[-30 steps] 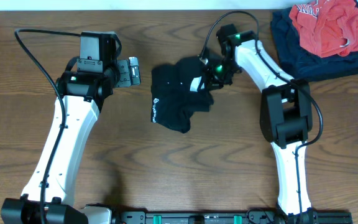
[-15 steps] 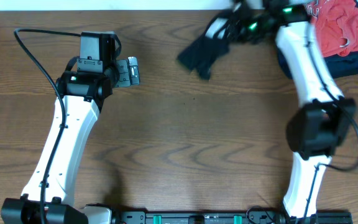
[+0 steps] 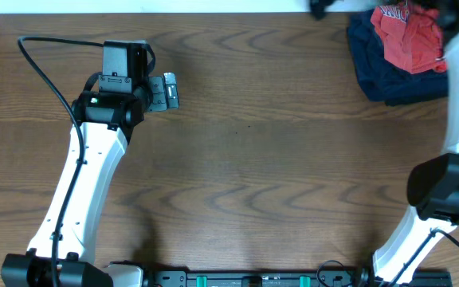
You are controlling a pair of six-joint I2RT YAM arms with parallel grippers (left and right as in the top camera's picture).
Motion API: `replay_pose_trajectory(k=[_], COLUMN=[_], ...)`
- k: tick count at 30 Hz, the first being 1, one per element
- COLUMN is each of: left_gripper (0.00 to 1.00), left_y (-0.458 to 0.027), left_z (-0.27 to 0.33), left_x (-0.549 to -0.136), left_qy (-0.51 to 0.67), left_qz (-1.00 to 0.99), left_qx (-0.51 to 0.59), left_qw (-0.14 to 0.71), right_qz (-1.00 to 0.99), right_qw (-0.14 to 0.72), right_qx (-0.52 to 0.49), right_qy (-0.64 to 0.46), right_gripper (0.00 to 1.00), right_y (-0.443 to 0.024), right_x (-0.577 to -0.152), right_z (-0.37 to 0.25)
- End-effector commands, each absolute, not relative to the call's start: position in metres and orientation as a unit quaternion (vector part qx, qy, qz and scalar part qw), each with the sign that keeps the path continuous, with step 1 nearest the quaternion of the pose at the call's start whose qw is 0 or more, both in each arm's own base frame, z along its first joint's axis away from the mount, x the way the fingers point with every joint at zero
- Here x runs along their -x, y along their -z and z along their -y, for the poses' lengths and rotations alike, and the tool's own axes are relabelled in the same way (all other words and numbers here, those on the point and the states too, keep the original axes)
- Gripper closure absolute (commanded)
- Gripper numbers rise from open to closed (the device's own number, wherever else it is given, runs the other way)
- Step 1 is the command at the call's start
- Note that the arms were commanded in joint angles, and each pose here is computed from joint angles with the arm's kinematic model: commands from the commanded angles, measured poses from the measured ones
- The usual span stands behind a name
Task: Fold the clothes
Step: 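Carry the shirt with the right gripper to the top-right clothes stack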
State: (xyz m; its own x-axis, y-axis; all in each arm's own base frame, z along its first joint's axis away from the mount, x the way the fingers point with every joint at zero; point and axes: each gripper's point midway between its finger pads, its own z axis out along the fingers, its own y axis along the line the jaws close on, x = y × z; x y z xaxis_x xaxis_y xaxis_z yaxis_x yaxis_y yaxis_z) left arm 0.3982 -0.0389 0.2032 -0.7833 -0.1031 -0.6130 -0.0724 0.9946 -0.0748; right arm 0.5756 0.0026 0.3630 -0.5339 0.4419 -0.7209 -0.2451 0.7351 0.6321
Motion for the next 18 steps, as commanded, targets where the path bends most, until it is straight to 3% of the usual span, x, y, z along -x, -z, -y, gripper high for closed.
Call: replay_pose_trajectory(k=[1, 9, 18], left_gripper=[0.02, 0.02, 0.02], left_y=[-0.202, -0.202, -0.201], left_z=[0.034, 0.034, 0.034], left_x=[-0.4, -0.4, -0.4], left_qy=[0.015, 0.015, 0.015], left_qz=[-0.945, -0.945, -0.945], left_qx=[0.049, 0.049, 0.049], left_qw=[0.324, 0.324, 0.322], right_qz=[-0.782, -0.774, -0.778], right_qw=[0.517, 0.552, 0.553], right_qx=[-0.091, -0.133, -0.159], right_qy=[-0.337, -0.281, -0.253], right_gripper=[0.99, 0.99, 0.99], right_y=[-0.386, -0.382, -0.332], right_x=[-0.574, -0.58, -0.603], right_z=[0.04, 0.1, 0.152])
